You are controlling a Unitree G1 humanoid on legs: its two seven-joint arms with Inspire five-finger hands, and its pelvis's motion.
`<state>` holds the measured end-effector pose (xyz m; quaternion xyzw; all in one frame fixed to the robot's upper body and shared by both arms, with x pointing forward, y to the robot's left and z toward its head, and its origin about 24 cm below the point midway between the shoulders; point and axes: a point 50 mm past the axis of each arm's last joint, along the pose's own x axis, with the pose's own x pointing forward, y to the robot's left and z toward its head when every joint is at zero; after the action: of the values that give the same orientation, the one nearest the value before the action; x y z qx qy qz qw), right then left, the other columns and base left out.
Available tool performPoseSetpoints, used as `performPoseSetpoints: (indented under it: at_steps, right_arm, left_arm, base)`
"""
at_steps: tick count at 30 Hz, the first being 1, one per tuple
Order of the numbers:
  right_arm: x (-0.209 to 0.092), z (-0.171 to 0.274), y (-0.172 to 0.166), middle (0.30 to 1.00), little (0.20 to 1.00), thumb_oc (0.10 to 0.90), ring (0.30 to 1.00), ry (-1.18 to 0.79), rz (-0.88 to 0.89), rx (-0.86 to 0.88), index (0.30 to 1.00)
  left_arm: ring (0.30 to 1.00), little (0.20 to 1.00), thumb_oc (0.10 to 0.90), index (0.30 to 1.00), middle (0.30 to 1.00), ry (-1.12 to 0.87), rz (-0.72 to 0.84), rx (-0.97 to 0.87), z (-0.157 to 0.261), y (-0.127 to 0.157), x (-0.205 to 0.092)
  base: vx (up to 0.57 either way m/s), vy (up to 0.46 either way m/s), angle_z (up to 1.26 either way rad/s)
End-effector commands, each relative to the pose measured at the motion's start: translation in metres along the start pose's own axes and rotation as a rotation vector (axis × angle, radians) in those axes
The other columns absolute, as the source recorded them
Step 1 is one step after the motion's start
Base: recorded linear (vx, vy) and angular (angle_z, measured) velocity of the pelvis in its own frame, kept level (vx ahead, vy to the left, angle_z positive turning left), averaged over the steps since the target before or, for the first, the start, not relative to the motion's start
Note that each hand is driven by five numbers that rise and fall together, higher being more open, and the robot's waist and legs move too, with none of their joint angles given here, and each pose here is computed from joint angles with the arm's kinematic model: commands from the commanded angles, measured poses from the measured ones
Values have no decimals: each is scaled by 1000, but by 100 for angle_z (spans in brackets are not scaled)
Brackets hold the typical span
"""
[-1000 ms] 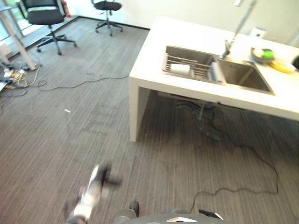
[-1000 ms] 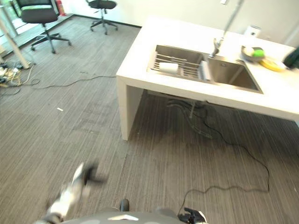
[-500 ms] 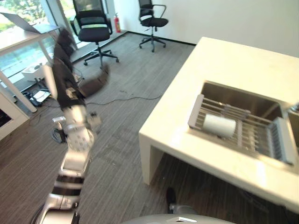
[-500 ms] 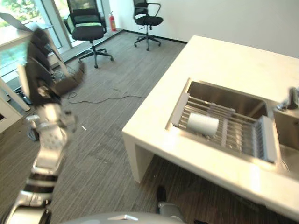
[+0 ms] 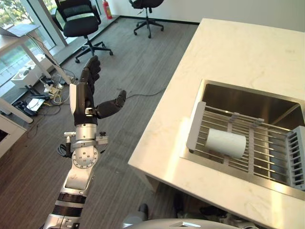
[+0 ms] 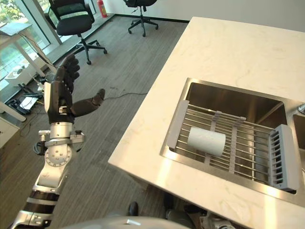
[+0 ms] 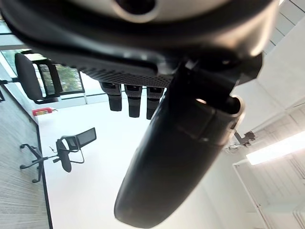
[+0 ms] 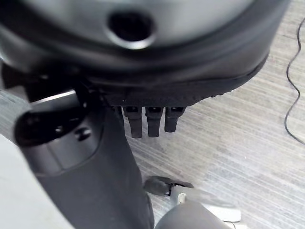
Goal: Place the dishes in the dishwasher.
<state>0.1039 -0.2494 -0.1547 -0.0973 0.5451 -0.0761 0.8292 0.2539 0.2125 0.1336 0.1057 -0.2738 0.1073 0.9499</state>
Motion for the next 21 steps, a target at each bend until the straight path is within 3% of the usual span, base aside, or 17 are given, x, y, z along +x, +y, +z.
performPoseSetpoints:
  at_steps: [1, 7, 11, 15, 18, 21]
  right_arm:
    - [0, 2, 0, 900, 900, 800, 900, -16, -2, -13, 900]
    - [-1, -4, 14, 900, 900, 800, 900, 1, 33, 47, 900]
    - [-1, 0, 29, 900, 900, 800, 900, -8, 79, 63, 900]
    - [-2, -4, 34, 900, 900, 800, 900, 4, 107, 14, 900]
    - [-5, -22, 31, 900, 900, 800, 900, 56, 93, 27, 900]
    - [-7, -31, 31, 900, 900, 800, 900, 88, 97, 31, 900]
  left_arm:
    - [900, 900, 800, 900, 900, -323, -64, 14, 55, 0, 18]
    - [900, 900, 800, 900, 900, -380, -249, -123, 74, -33, 18]
    - [900, 900, 800, 900, 900, -466, -398, -53, 92, -41, 15]
    - [900, 900, 800, 900, 900, -509, -480, -25, 101, -47, 16]
    - [900, 900, 800, 900, 900, -491, -617, -68, 103, -72, 16]
    - [900, 900, 800, 900, 900, -515, -654, 21, 106, -72, 16]
  base:
    - [-136, 81, -20]
    - [-156, 202, -37]
    - [-213, 154, -48]
    - [-188, 74, -132]
    - [-160, -47, -6]
    - [-121, -77, 9]
